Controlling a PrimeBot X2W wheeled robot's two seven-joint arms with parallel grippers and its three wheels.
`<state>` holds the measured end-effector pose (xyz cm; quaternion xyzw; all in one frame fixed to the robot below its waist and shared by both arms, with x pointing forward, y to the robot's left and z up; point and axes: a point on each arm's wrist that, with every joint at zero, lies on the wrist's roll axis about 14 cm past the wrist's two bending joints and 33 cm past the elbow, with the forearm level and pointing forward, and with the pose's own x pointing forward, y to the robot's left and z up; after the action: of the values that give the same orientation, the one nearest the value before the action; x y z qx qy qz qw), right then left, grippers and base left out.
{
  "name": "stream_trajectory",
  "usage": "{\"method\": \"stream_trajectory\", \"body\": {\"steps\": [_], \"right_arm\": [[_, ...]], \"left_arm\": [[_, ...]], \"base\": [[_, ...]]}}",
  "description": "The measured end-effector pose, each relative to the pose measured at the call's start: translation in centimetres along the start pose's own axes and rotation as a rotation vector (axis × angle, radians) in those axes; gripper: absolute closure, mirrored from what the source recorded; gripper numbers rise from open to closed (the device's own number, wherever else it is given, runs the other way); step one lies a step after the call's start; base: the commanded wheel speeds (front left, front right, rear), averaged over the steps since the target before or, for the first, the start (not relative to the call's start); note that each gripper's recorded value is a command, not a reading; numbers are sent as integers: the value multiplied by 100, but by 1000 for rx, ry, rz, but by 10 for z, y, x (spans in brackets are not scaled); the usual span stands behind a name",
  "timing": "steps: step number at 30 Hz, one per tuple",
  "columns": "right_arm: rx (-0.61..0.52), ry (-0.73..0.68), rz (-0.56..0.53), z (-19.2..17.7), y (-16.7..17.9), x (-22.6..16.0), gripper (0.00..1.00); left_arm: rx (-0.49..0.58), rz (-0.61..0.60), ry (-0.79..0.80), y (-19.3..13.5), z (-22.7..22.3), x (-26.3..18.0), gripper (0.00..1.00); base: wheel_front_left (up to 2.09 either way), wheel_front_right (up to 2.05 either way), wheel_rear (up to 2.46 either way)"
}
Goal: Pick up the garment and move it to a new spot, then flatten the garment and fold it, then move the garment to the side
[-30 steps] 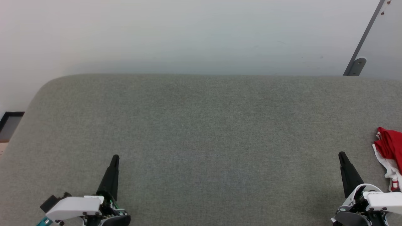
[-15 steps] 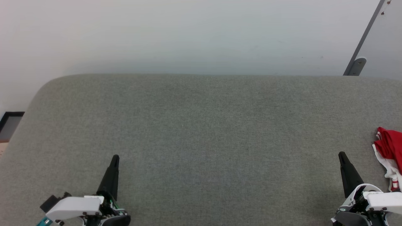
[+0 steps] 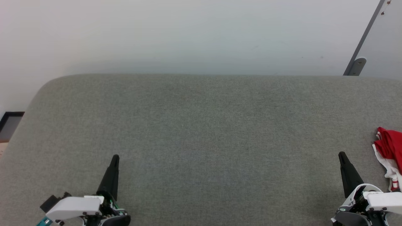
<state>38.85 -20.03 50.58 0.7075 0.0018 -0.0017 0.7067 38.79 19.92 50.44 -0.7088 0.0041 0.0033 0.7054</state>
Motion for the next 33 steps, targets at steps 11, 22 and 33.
{"method": "stream_trajectory", "body": {"steps": [11,22,33], "right_arm": [[0,0,0,0,0,0,100],[0,0,0,0,0,0,100],[0,0,0,0,0,0,100]], "left_arm": [[0,0,0,0,0,0,100],[0,0,1,0,0,0,100],[0,0,0,0,0,0,100]], "base": [[0,0,0],[0,0,0],[0,0,0]]}}
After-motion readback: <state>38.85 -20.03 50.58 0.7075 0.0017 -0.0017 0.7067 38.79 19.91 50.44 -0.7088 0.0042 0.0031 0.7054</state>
